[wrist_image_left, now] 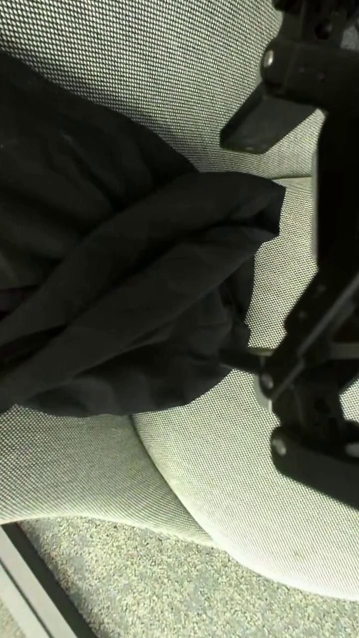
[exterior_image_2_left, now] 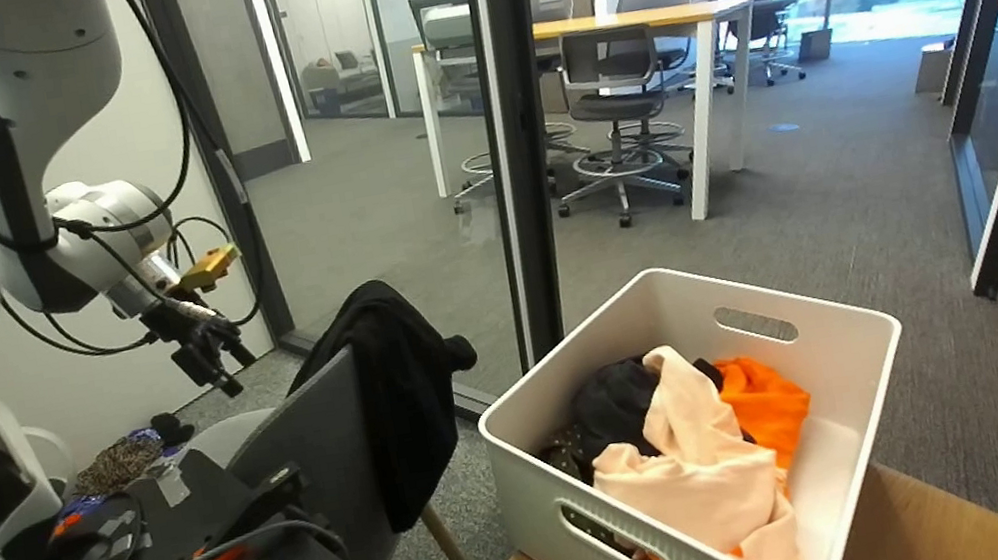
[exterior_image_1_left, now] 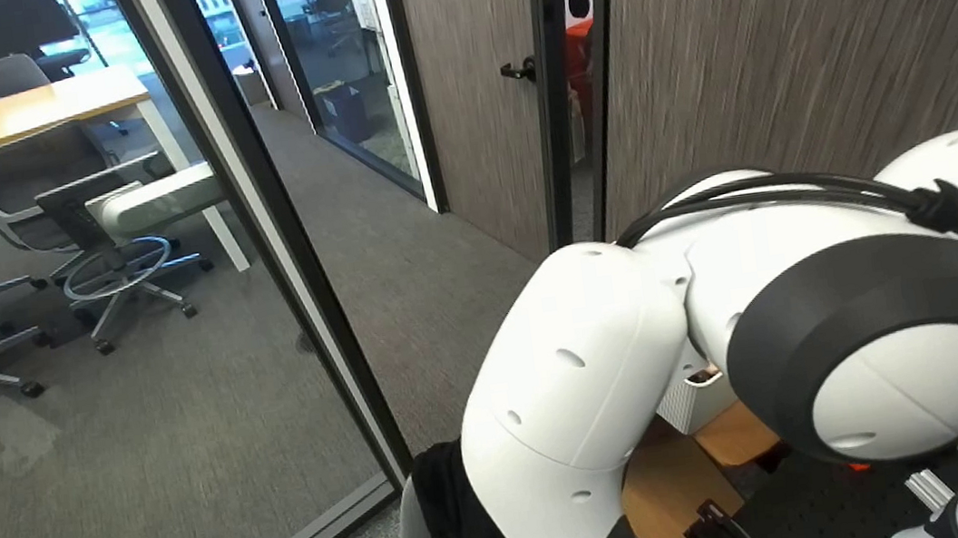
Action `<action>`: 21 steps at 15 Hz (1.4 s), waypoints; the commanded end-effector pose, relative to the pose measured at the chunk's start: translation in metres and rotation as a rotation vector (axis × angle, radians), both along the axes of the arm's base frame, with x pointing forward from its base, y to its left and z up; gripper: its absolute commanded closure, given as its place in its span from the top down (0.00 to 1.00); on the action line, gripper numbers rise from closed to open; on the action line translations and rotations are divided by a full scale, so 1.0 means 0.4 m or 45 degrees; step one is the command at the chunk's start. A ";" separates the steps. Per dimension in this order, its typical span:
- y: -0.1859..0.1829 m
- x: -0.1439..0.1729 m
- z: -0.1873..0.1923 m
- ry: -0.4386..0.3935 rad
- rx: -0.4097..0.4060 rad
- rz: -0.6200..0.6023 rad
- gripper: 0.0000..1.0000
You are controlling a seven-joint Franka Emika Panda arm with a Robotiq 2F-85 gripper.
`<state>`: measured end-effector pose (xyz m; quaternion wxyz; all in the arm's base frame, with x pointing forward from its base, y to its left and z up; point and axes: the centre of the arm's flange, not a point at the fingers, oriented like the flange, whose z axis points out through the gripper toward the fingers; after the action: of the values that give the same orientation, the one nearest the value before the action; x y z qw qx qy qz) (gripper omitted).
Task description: Pick up the shirt from the chair and put it in the white bin
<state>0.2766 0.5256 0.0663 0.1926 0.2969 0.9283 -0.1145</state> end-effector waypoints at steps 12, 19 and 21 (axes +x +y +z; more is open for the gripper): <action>-0.391 0.406 -0.146 -0.072 -0.054 -0.270 1.00; -0.476 0.457 -0.143 -0.049 -0.015 -0.312 1.00; -0.489 0.467 -0.140 -0.027 -0.028 -0.330 1.00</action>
<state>0.4277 0.3694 0.0136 0.1797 0.4047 0.8867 -0.1333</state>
